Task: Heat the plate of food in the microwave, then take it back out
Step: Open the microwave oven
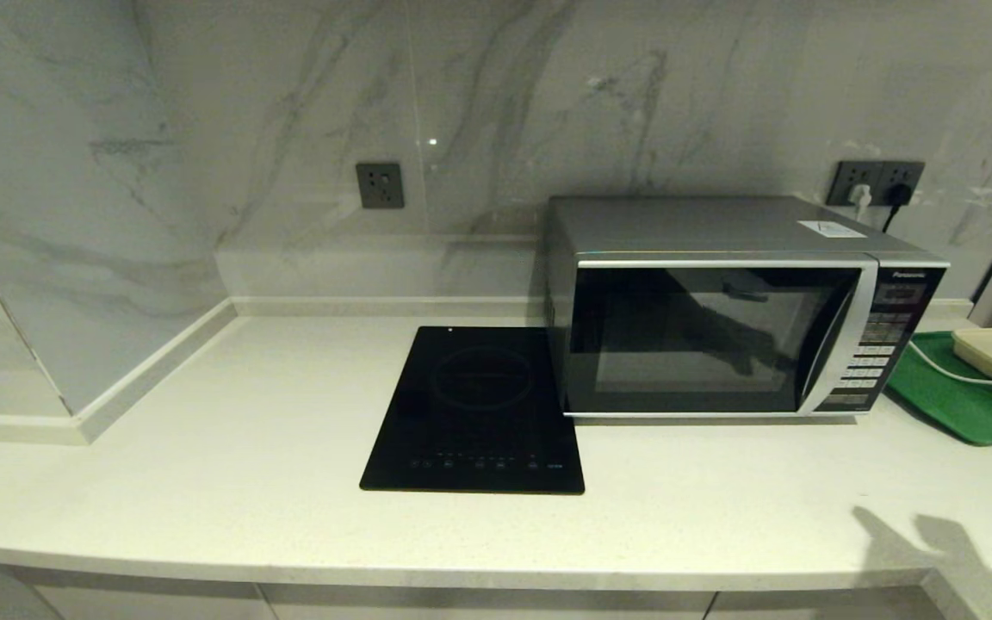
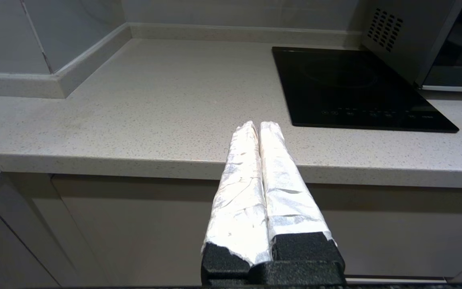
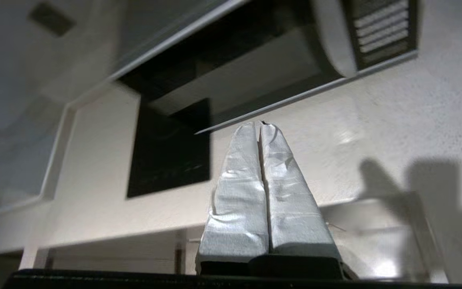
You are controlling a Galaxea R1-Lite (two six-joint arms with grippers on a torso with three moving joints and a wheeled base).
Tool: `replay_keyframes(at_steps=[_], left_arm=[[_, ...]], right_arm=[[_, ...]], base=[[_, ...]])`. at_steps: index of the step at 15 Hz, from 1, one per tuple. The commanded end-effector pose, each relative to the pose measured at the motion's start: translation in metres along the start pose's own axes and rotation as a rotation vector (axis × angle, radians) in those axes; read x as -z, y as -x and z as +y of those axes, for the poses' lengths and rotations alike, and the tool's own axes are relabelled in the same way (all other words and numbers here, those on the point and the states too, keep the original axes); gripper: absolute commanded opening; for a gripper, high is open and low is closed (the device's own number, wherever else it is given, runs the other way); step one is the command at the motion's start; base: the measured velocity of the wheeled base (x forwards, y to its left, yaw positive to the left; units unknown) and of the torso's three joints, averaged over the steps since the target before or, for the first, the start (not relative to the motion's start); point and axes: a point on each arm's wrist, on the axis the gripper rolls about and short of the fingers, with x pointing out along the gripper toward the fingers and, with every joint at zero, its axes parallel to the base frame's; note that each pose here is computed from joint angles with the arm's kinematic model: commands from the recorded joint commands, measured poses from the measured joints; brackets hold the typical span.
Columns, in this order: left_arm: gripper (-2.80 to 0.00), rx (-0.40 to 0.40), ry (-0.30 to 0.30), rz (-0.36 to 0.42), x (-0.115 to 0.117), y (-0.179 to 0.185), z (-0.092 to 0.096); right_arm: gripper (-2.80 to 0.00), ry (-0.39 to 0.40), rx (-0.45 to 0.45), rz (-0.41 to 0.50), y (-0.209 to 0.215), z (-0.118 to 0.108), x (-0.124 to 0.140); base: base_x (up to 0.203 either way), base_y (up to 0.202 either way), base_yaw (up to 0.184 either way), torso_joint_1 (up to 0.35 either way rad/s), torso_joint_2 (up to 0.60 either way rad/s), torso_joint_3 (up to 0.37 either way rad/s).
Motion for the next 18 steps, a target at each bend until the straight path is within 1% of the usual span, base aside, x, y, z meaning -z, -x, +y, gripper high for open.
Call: replay_keyframes(at_steps=[1, 2, 3, 4, 5, 6, 8, 10, 12, 14, 15, 16, 17, 18], left_arm=[[-2.80, -0.001, 0.001, -0.001, 0.000, 0.000, 0.000], [-2.80, -0.001, 0.001, -0.001, 0.000, 0.000, 0.000], [-2.80, -0.001, 0.001, -0.001, 0.000, 0.000, 0.000], [-2.80, -0.001, 0.001, -0.001, 0.000, 0.000, 0.000], [-2.80, -0.001, 0.001, -0.001, 0.000, 0.000, 0.000], [-2.80, -0.001, 0.001, -0.001, 0.000, 0.000, 0.000], [-2.80, -0.001, 0.001, -0.001, 0.000, 0.000, 0.000], [-2.80, -0.001, 0.001, -0.001, 0.000, 0.000, 0.000], [-2.80, -0.001, 0.001, -0.001, 0.000, 0.000, 0.000], [-2.80, -0.001, 0.001, -0.001, 0.000, 0.000, 0.000], [-2.80, -0.001, 0.001, -0.001, 0.000, 0.000, 0.000], [-2.80, -0.001, 0.001, -0.001, 0.000, 0.000, 0.000], [-2.80, -0.001, 0.001, -0.001, 0.000, 0.000, 0.000], [-2.80, -0.001, 0.001, -0.001, 0.000, 0.000, 0.000]], right_arm=[[-2.80, 0.005, -0.008, 0.080, 0.120, 0.079, 0.067], [-2.80, 0.088, -0.016, 0.051, 0.158, 0.097, 0.100], [-2.80, 0.190, -0.031, 0.003, 0.187, 0.106, 0.127], [-2.80, 0.281, -0.055, -0.028, 0.210, 0.105, 0.151], [-2.80, 0.362, -0.069, -0.060, 0.232, 0.096, 0.170], [-2.80, 0.417, -0.050, -0.094, 0.251, 0.083, 0.184], [-2.80, 0.487, -0.027, -0.180, 0.283, 0.048, 0.207], [-2.80, 0.513, -0.002, -0.269, 0.303, 0.016, 0.232], [-2.80, 0.509, -0.001, -0.316, 0.310, 0.000, 0.253], [-2.80, 0.402, -0.037, -0.360, 0.319, -0.001, 0.254], [-2.80, 0.399, -0.054, -0.367, 0.322, -0.007, 0.256], [-2.80, 0.421, -0.077, -0.367, 0.323, -0.020, 0.259], [-2.80, 0.426, -0.048, -0.344, 0.317, -0.025, 0.262], [-2.80, 0.432, -0.021, -0.331, 0.311, -0.034, 0.271]], base=[[0.000, 0.000, 0.000, 0.000, 0.00, 0.000], [0.000, 0.000, 0.000, 0.000, 0.00, 0.000], [0.000, 0.000, 0.000, 0.000, 0.00, 0.000], [0.000, 0.000, 0.000, 0.000, 0.00, 0.000], [0.000, 0.000, 0.000, 0.000, 0.00, 0.000], [0.000, 0.000, 0.000, 0.000, 0.00, 0.000], [0.000, 0.000, 0.000, 0.000, 0.00, 0.000], [0.000, 0.000, 0.000, 0.000, 0.00, 0.000], [0.000, 0.000, 0.000, 0.000, 0.00, 0.000], [0.000, 0.000, 0.000, 0.000, 0.00, 0.000], [0.000, 0.000, 0.000, 0.000, 0.00, 0.000], [0.000, 0.000, 0.000, 0.000, 0.00, 0.000], [0.000, 0.000, 0.000, 0.000, 0.00, 0.000], [0.000, 0.000, 0.000, 0.000, 0.00, 0.000]])
